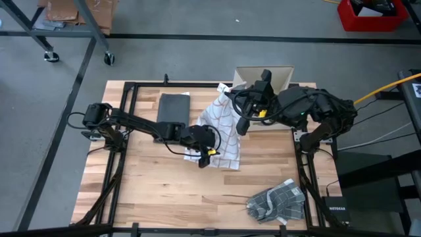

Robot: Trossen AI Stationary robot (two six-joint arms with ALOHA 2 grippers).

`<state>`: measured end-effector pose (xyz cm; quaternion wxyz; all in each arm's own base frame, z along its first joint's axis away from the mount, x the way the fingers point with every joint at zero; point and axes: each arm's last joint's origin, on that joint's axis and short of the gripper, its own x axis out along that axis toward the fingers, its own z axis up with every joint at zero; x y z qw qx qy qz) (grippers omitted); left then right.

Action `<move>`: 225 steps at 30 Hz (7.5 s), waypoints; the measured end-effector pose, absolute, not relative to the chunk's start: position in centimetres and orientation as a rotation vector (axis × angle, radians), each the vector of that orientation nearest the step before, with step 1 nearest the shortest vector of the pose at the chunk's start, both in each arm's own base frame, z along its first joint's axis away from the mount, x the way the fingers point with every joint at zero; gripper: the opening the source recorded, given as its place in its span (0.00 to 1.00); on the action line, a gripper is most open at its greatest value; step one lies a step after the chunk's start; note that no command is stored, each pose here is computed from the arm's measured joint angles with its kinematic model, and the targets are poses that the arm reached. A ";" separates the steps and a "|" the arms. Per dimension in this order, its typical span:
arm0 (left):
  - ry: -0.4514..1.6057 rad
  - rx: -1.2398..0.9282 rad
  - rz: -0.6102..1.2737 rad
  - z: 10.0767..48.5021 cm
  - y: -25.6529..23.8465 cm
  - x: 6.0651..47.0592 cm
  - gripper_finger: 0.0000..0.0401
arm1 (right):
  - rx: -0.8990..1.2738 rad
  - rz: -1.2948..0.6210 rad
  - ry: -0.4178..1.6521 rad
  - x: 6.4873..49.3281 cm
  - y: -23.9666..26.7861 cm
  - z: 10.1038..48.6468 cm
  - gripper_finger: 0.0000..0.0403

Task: Fold towel
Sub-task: Fold the white kitchen towel

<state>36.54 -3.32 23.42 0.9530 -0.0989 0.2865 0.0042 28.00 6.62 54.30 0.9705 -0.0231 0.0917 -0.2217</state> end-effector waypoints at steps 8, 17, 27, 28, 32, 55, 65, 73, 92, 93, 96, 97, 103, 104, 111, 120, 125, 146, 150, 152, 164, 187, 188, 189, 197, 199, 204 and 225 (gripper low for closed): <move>0.637 -0.174 -0.013 23.8 -4.1 35.6 0.02 | -0.079 -0.451 0.199 28.0 6.6 54.2 0.01; 0.804 -0.198 -0.007 26.7 -4.8 30.9 0.00 | -0.190 -0.508 0.220 27.9 6.4 54.3 0.01; 0.387 -0.388 0.083 37.6 -2.0 20.1 0.00 | -0.294 -0.592 0.194 27.9 6.3 55.0 0.01; 0.316 -0.400 0.117 38.5 -1.5 18.9 0.00 | -0.299 -0.598 0.173 27.9 6.3 55.3 0.01; 0.046 -0.410 0.222 41.6 0.1 14.8 0.00 | -0.357 -0.616 0.072 28.0 6.3 56.9 0.01; -0.721 0.075 0.548 55.6 4.1 12.2 0.00 | -0.484 -1.017 -0.336 23.9 1.1 64.0 0.01; -0.724 0.212 0.699 59.6 5.8 12.1 0.00 | -0.494 -1.083 -0.336 23.0 -0.6 64.3 0.01; -0.521 0.150 0.667 59.7 5.0 10.3 0.00 | -0.455 -1.064 -0.223 23.1 1.3 63.8 0.01; -0.575 -0.082 0.170 61.1 1.3 5.0 0.00 | -0.418 -0.811 -0.142 21.8 8.7 63.1 0.01; -0.581 -0.089 0.157 61.3 1.2 4.8 0.00 | -0.404 -0.801 -0.153 21.6 8.9 63.2 0.01; -0.593 -0.114 0.117 61.5 1.0 4.4 0.00 | -0.378 -0.767 -0.177 21.1 9.8 63.3 0.01; -0.592 -0.129 0.088 61.6 0.9 4.4 0.00 | -0.369 -0.755 -0.185 20.9 10.0 63.4 0.01; -0.549 -0.272 -0.149 61.6 0.3 4.2 0.00 | -0.314 -0.664 -0.213 19.9 11.9 63.4 0.01; -0.538 -0.298 -0.179 61.6 0.3 4.3 0.00 | -0.303 -0.648 -0.217 19.7 12.2 63.4 0.01; -0.548 -0.347 -0.248 61.9 0.3 4.7 0.00 | -0.208 -0.545 -0.277 18.6 13.7 63.5 0.01; -0.521 -0.399 -0.341 62.0 0.2 5.3 0.00 | -0.092 -0.450 -0.349 17.3 14.9 63.9 0.01; -0.393 -0.445 -0.368 61.1 0.1 6.8 0.00 | -0.015 -0.402 -0.341 16.5 15.7 63.8 0.01; -0.408 -0.498 -0.663 61.7 -3.7 11.5 0.00 | 0.150 -0.119 -0.447 16.3 17.9 63.4 0.01; -0.436 -0.473 -0.681 61.8 -4.2 11.1 0.00 | 0.177 -0.072 -0.470 16.3 18.1 63.4 0.01; -0.435 -0.467 -0.697 61.8 -4.4 11.0 0.00 | 0.169 -0.063 -0.464 16.4 18.2 63.3 0.01; -0.346 -0.450 -0.706 61.0 -6.0 11.9 0.00 | 0.181 -0.012 -0.488 16.4 18.3 63.3 0.01; -0.209 -0.206 -0.144 58.8 -4.5 11.0 0.00 | -0.034 -0.377 -0.200 16.7 17.8 62.1 0.01; -0.188 -0.189 -0.118 58.6 -4.4 11.0 0.00 | -0.057 -0.402 -0.168 16.8 17.8 61.8 0.01; -0.166 -0.173 -0.083 58.4 -4.4 11.1 0.00 | -0.082 -0.432 -0.137 17.0 17.7 61.6 0.01; -0.031 0.036 0.245 57.0 -3.6 11.3 0.00 | -0.255 -0.613 0.013 19.1 16.0 60.1 0.01; -0.009 0.066 0.277 56.8 -3.5 11.3 0.00 | -0.300 -0.645 0.041 19.7 15.2 59.8 0.01; 0.046 0.096 0.287 56.2 -3.5 11.2 0.00 | -0.373 -0.730 0.113 21.4 13.3 58.6 0.01; 0.549 -0.045 0.381 50.3 -3.8 11.8 0.00 | -0.026 -0.567 0.427 21.9 9.7 51.6 0.01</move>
